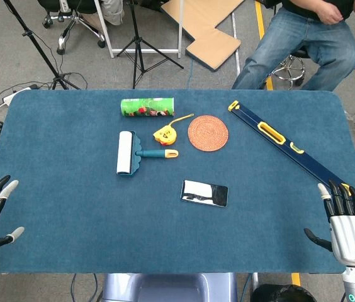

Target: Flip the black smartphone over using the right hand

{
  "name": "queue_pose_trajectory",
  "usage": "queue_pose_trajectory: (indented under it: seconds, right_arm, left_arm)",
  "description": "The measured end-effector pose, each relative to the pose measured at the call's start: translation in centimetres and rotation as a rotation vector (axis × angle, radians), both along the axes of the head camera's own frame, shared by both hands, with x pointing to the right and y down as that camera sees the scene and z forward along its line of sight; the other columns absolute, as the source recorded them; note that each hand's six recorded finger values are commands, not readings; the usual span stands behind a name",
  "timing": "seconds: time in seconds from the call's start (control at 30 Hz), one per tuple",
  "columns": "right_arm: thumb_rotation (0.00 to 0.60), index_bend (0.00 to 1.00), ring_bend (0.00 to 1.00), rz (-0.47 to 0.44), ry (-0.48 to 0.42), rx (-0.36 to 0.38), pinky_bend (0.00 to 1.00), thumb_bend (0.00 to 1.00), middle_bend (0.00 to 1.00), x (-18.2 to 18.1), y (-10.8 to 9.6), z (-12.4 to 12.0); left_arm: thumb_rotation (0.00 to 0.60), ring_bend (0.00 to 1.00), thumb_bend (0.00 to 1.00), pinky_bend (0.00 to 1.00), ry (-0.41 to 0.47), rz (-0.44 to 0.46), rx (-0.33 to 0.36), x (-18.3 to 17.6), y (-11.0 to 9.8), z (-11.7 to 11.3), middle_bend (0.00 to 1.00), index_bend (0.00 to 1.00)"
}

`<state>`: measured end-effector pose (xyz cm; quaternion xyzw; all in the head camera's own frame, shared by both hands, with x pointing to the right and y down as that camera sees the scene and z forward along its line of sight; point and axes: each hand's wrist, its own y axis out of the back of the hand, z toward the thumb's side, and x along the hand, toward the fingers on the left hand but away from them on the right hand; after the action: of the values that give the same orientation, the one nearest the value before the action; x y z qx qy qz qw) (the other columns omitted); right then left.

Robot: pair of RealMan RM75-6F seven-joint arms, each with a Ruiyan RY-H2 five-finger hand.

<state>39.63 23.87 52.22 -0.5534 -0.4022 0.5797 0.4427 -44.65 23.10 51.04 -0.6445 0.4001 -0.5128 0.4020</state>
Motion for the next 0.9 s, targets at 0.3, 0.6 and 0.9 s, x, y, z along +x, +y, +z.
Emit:
queue_pose_trajectory:
  seconds: [0.3, 0.6, 0.9]
  right_arm:
    - [0.6, 0.03, 0.0, -0.007, -0.024, -0.036, 0.0, 0.0, 0.0, -0.6, -0.5, 1.0]
    - [0.6, 0.03, 0.0, -0.08, -0.094, -0.221, 0.0, 0.0, 0.0, -5.1, -3.9, 5.6]
    - [0.6, 0.06, 0.0, -0.201, -0.078, -0.366, 0.0, 0.0, 0.12, -15.1, -8.7, 11.7]
  left_arm:
    - [0.6, 0.0, 0.0, 0.0, -0.01, -0.017, 0.009, -0.4, -0.1, -0.2, 0.0, 0.0]
    - [0.6, 0.0, 0.0, 0.0, -0.047, -0.048, 0.002, -0.9, -0.6, 0.6, 0.0, 0.0]
    - [0.6, 0.0, 0.0, 0.0, -0.077, -0.1, -0.017, -1.9, -1.5, 1.6, 0.0, 0.0]
